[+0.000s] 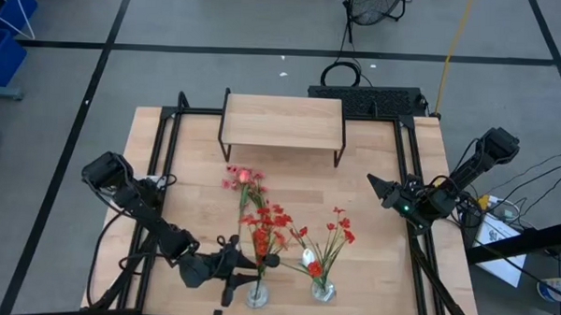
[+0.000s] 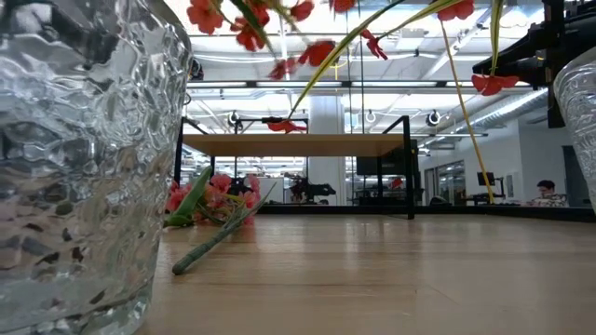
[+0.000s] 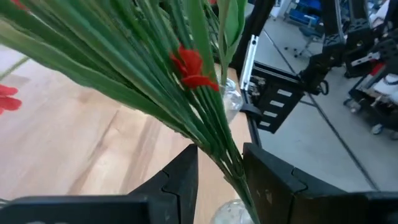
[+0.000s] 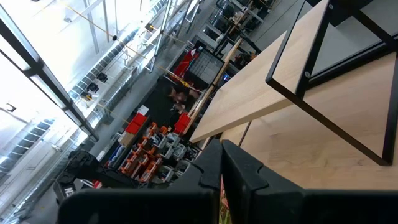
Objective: Pick and place flowers into a vace then onto a shelf
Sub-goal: Put the orange flowers into the left transparent vase
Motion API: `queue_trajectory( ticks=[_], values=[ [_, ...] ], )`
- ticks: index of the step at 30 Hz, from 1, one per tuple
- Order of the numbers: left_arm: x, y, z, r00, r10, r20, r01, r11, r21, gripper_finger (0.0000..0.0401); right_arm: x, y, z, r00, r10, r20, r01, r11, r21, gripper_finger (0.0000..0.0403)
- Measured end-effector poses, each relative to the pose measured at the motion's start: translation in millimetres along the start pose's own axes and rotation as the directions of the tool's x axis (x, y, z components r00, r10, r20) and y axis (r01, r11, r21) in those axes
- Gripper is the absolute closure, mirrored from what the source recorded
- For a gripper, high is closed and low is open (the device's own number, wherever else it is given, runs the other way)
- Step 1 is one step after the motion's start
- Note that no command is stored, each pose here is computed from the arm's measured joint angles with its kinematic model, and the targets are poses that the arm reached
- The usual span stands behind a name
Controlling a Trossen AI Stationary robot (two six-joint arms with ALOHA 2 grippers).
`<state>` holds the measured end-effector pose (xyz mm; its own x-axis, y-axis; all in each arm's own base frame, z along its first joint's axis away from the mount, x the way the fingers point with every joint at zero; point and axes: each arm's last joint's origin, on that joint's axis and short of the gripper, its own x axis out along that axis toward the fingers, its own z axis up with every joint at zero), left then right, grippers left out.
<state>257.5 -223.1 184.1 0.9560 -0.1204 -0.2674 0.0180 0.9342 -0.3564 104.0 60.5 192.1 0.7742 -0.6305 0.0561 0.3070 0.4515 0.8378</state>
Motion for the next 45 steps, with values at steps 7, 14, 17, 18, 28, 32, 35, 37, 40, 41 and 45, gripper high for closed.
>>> queue_trajectory(
  ticks=[7, 14, 17, 18, 28, 32, 35, 37, 40, 41, 45],
  values=[
    [4.1, 4.6, 3.0, 1.000, -0.016, -0.015, 0.016, 1.000, 0.018, 0.0277, 0.0, -0.1, -0.1, 1.000, 0.000, 0.000, 0.000, 1.000, -0.001, 0.0398],
    [4.4, 4.4, 4.3, 0.999, -0.034, -0.021, 0.035, 0.999, 0.018, 0.0382, 0.0, -0.1, 0.0, 1.000, 0.000, 0.000, 0.000, 1.000, 0.000, 0.0399],
    [4.2, 4.1, 4.2, 0.999, -0.031, -0.019, 0.032, 0.996, 0.089, 0.0383, 0.0, -0.1, 0.0, 1.000, 0.000, 0.000, 0.000, 1.000, 0.000, 0.0399],
    [3.7, 4.2, 3.3, 1.000, -0.019, -0.018, 0.021, 0.992, 0.126, 0.0379, 0.0, -0.1, -0.1, 1.000, 0.000, 0.000, 0.000, 1.000, -0.001, 0.0398],
    [2.7, 3.6, 0.5, 0.999, -0.022, -0.033, 0.027, 0.988, 0.153, 0.0391, 0.0, -0.1, -0.1, 1.000, 0.000, 0.000, 0.000, 1.000, -0.001, 0.0398],
    [2.2, 3.7, -1.5, 0.999, -0.021, -0.050, 0.029, 0.986, 0.165, 0.0371, 0.0, 0.0, 0.0, 1.000, 0.000, 0.000, 0.000, 1.000, 0.000, 0.0399],
    [0.8, 3.5, -4.1, 0.998, -0.008, -0.069, 0.020, 0.984, 0.179, 0.0374, 0.0, -0.1, 0.0, 1.000, 0.000, 0.000, 0.000, 1.000, 0.000, 0.0399],
    [-0.2, 3.6, -6.3, 0.997, 0.008, -0.081, 0.006, 0.986, 0.169, 0.0382, 0.0, -0.1, -0.1, 1.000, 0.000, 0.000, 0.000, 1.000, -0.001, 0.0399],
    [-0.5, 4.8, -7.3, 0.996, 0.026, -0.089, -0.014, 0.992, 0.129, 0.0390, 0.0, -0.1, -0.1, 1.000, 0.000, 0.000, 0.000, 1.000, -0.001, 0.0399],
    [-0.6, 5.2, -7.6, 0.996, 0.033, -0.089, -0.022, 0.993, 0.114, 0.0390, 0.0, -0.1, 0.0, 1.000, 0.000, 0.000, 0.000, 1.000, 0.000, 0.0399],
    [-0.8, 6.6, -9.2, 0.994, 0.048, -0.102, -0.039, 0.995, 0.093, 0.0364, 0.0, -0.1, 0.0, 1.000, 0.000, 0.000, 0.000, 1.000, 0.000, 0.0399]
  ],
)
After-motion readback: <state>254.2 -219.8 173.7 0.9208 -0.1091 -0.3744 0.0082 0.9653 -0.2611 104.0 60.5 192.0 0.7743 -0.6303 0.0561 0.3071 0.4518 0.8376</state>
